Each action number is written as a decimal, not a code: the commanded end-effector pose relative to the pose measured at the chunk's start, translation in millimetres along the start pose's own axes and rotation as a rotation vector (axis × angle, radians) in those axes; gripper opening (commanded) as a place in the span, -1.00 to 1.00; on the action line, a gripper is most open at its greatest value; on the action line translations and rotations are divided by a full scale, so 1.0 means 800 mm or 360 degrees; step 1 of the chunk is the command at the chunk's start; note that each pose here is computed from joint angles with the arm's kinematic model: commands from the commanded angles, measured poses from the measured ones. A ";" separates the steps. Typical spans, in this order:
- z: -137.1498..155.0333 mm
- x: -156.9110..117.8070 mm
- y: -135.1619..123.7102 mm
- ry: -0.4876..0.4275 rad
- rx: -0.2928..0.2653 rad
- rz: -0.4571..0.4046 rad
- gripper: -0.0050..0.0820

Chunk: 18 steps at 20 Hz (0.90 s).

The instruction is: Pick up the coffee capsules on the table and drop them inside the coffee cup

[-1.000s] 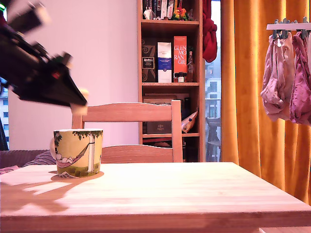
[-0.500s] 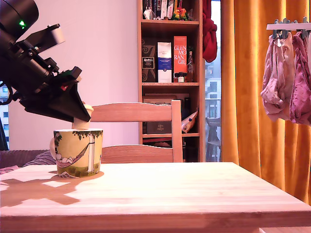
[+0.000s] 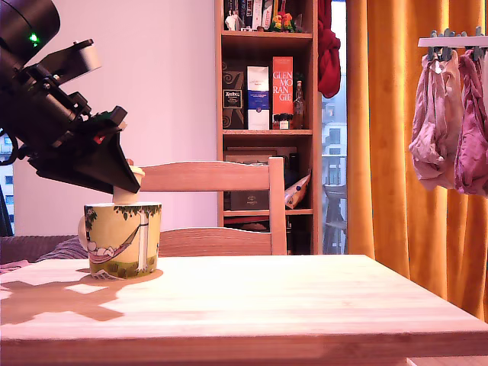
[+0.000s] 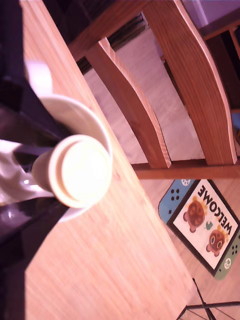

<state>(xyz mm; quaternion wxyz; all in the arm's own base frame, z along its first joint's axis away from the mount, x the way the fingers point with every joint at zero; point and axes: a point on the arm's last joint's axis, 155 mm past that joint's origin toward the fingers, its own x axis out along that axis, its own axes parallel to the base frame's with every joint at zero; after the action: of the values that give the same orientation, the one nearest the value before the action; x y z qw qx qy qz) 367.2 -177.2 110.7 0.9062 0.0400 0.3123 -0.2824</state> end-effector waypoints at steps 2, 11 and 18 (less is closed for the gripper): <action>0.000 0.003 0.006 0.0001 -0.0006 0.0030 -0.46; -0.002 0.003 0.007 0.0013 0.0000 0.0032 0.43; -0.006 0.001 0.000 0.0039 -0.0007 -0.0009 0.36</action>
<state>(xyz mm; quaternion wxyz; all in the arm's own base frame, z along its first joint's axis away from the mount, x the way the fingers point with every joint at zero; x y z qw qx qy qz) 364.0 -175.6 106.2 0.9026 0.0406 0.3234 -0.2812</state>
